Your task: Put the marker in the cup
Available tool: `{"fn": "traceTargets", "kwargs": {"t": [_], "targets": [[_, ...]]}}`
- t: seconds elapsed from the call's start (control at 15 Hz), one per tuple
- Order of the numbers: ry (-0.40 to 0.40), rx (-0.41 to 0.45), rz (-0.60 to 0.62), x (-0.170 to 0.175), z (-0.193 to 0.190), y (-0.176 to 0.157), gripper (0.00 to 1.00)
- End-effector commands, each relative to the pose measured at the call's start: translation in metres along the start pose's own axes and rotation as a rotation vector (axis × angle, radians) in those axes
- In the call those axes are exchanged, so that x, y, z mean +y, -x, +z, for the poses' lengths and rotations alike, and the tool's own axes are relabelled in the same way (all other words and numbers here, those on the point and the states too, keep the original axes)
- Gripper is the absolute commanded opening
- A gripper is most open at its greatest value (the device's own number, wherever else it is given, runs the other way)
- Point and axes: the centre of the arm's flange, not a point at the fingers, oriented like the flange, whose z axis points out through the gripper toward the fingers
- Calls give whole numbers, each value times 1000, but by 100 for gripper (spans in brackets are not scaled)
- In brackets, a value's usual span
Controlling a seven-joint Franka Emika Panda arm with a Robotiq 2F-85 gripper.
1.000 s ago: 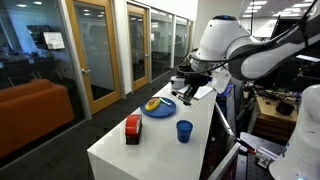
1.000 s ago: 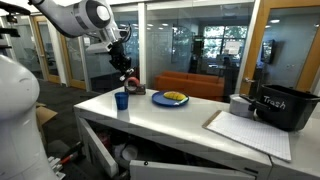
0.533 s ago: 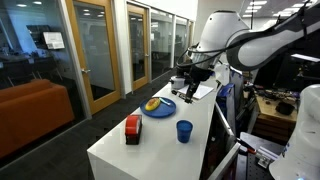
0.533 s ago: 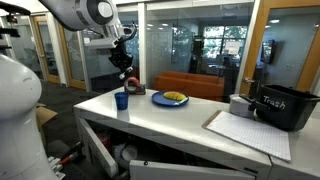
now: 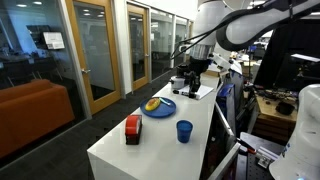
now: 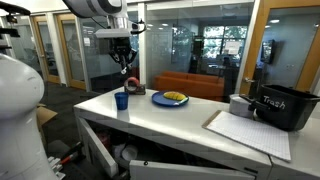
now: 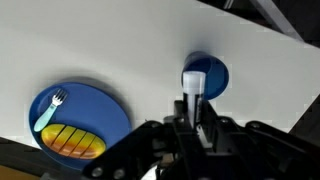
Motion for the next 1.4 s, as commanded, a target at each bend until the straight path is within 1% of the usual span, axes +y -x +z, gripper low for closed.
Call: {"fn": "traceTargets", "kwargs": {"t": [0.0,0.07,0.27,0.33,0.4,0.53,0.8,1.0,1.33], "targets": [[-23,-112,-158,10,-7,-28,5],[-21,-144,-199,10,-6,-34,5],[20,-237,-316,7,-1,-50,5],[33,-262,-359,6,0,-54,5],[40,-270,-400,4,2,-58,5],[35,-253,-449,0,3,-64,5],[-26,-192,-505,-5,-1,-60,5],[-103,-138,-542,0,-8,-52,5],[-226,-48,-578,22,-9,-36,5]]}}
